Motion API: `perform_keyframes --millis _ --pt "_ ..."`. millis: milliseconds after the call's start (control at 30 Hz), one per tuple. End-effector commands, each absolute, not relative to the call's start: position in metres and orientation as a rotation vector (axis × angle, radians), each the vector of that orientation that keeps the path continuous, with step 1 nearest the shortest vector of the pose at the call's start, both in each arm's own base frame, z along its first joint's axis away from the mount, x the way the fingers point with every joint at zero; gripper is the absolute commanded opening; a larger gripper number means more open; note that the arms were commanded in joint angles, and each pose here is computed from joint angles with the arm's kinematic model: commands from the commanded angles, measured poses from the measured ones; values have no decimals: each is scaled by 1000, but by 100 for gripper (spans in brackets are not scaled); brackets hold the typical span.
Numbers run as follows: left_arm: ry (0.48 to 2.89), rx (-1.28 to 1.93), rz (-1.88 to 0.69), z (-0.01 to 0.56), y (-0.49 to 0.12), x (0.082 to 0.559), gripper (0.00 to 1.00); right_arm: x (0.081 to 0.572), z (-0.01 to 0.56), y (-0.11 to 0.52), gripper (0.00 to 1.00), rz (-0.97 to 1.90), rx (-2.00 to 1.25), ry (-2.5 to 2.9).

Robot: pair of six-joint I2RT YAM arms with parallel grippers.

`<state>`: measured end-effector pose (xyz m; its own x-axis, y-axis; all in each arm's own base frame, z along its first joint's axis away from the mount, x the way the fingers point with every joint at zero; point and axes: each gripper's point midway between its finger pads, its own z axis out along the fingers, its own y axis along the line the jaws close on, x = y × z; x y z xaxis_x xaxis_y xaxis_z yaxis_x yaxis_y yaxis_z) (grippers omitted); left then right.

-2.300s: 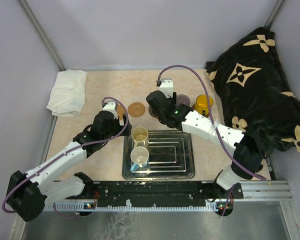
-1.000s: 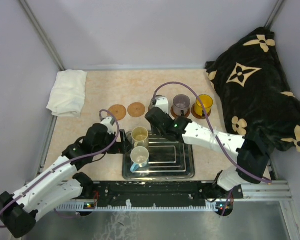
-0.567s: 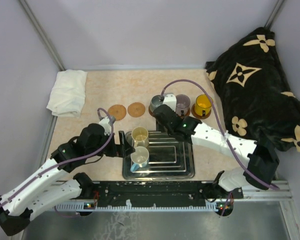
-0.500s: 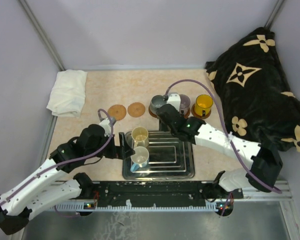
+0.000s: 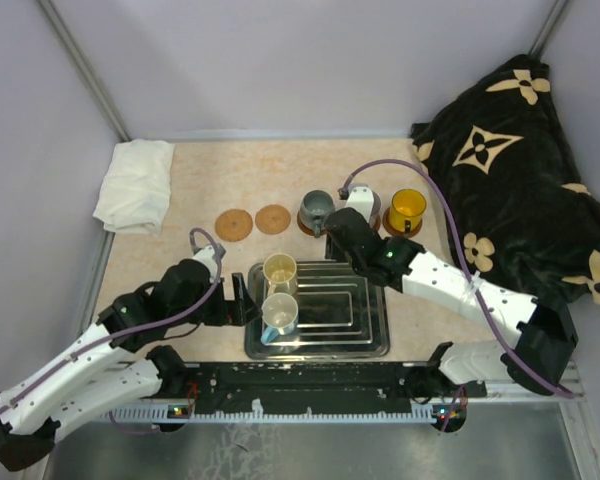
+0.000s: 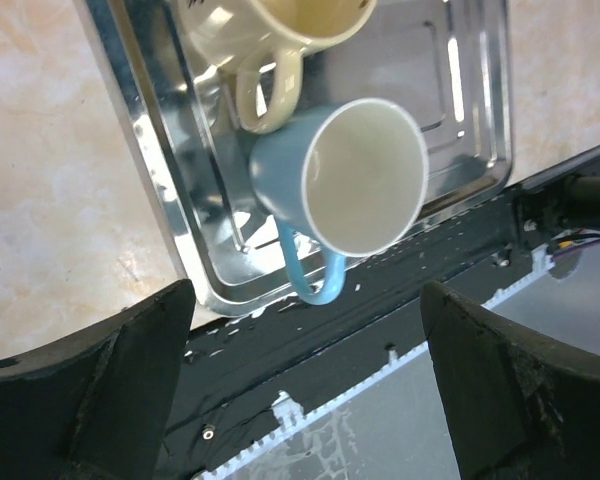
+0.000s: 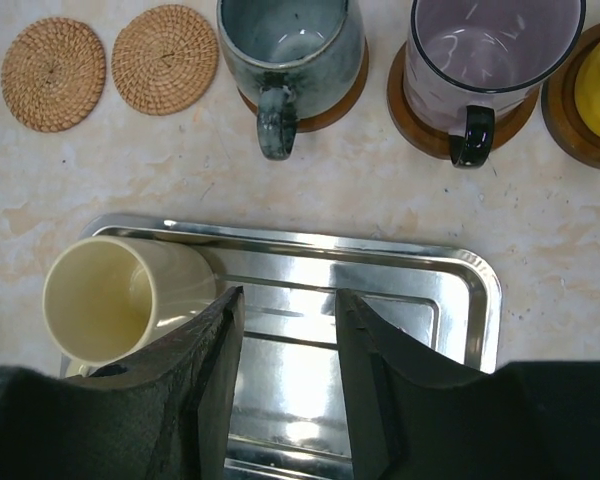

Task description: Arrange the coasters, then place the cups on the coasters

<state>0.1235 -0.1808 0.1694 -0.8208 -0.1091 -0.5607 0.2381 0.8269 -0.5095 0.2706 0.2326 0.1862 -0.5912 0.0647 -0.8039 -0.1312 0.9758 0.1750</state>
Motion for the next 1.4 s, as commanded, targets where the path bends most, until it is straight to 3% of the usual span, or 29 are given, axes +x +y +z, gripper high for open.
perform_keyframes --millis 0,200,467,600,733,867,900,933,967,1000,1133,1200,1267,1367 --pt "2462 103 -725 149 -179 122 99 281 207 229 43 278 -6 2123" --pt "2487 184 -665 139 -186 119 98 286 200 232 43 263 -10 2135" --pt "2484 254 -696 125 -208 101 60 292 191 233 43 244 -21 2154" --pt "2511 295 -681 112 -211 91 62 294 187 236 43 242 -34 2163" --pt "2508 344 -622 105 -216 89 49 294 184 236 43 238 -39 2171" --pt "2515 367 -551 96 -218 90 53 293 183 234 43 232 -38 2172" --pt "2517 365 -536 95 -218 91 67 293 183 233 43 230 -38 2171" --pt "2514 363 -527 94 -218 92 91 293 183 232 43 227 -36 2171" --pt "2513 370 -513 93 -218 93 98 293 183 232 43 226 -36 2169" --pt "2509 372 -500 92 -218 95 99 292 183 231 43 224 -37 2168" --pt "2493 382 -470 92 -220 100 88 292 182 230 43 219 -36 2170" --pt "2490 388 -466 91 -222 101 71 292 182 230 43 221 -34 2170" --pt "2489 387 -457 90 -222 102 63 292 181 230 43 223 -32 2170" --pt "2481 386 -448 90 -221 104 60 291 181 231 43 226 -34 2172"
